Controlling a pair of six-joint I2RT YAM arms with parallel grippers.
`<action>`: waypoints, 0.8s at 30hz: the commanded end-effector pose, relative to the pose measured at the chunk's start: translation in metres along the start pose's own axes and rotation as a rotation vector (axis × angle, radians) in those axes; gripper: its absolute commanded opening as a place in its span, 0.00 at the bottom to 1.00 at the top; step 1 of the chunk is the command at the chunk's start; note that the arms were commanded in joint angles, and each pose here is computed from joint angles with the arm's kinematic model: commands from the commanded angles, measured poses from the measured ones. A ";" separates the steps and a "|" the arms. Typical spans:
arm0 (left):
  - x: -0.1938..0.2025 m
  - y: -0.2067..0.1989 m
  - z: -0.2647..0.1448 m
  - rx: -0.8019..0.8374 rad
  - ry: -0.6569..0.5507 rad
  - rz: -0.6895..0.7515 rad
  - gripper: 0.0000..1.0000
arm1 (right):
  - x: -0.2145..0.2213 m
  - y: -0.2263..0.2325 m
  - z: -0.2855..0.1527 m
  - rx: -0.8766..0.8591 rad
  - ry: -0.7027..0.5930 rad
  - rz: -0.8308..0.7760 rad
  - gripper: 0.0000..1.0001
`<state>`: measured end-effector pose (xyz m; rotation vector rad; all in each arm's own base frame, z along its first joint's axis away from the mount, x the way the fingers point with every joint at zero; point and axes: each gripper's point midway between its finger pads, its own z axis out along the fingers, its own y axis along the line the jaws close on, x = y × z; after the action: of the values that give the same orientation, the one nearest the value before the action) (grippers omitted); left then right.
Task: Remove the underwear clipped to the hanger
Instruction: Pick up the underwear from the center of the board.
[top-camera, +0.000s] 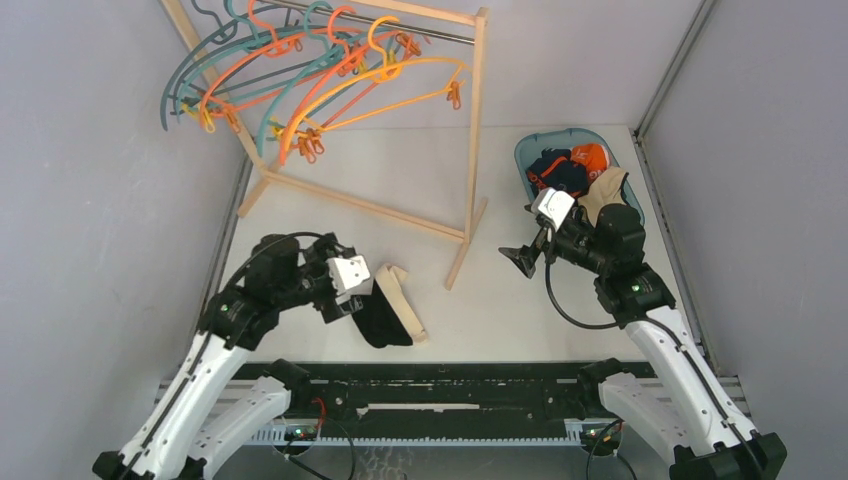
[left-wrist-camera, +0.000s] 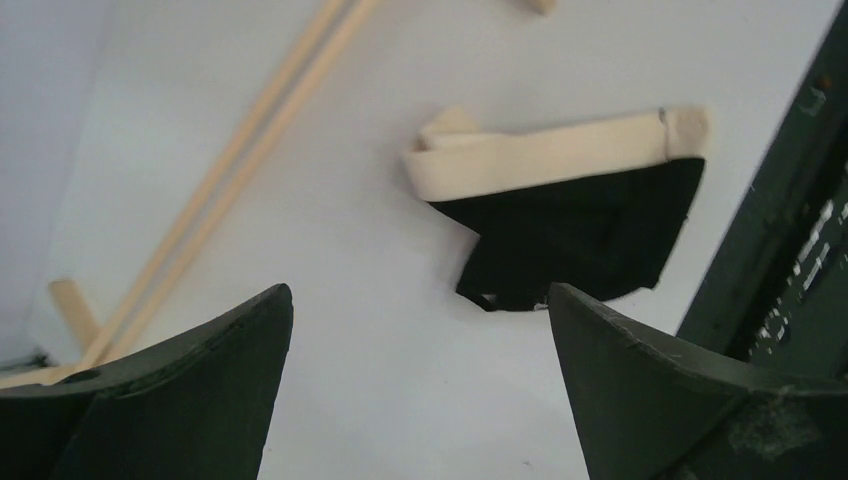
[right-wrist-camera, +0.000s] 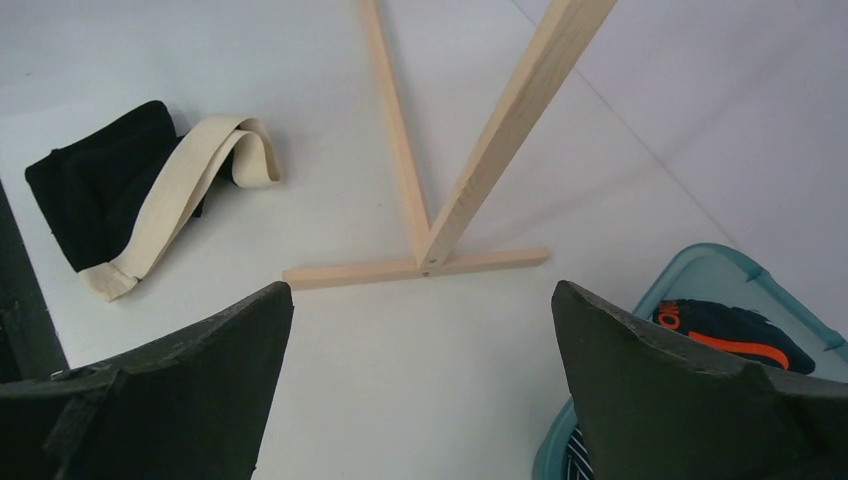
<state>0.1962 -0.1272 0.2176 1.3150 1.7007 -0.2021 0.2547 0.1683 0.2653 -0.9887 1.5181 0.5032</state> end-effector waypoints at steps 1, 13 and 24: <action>0.018 -0.026 0.025 0.163 0.012 0.092 1.00 | -0.013 -0.010 -0.001 0.052 -0.050 -0.015 1.00; 0.072 -0.070 0.084 0.375 0.201 0.122 0.93 | -0.010 -0.008 -0.002 0.033 -0.045 -0.029 1.00; 0.106 -0.101 0.110 0.465 0.380 0.138 0.78 | -0.008 -0.006 -0.002 0.019 -0.042 -0.037 1.00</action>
<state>0.1768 -0.1639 0.0502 1.9013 1.9286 -0.3246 0.2575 0.1652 0.2649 -0.9797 1.5094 0.4882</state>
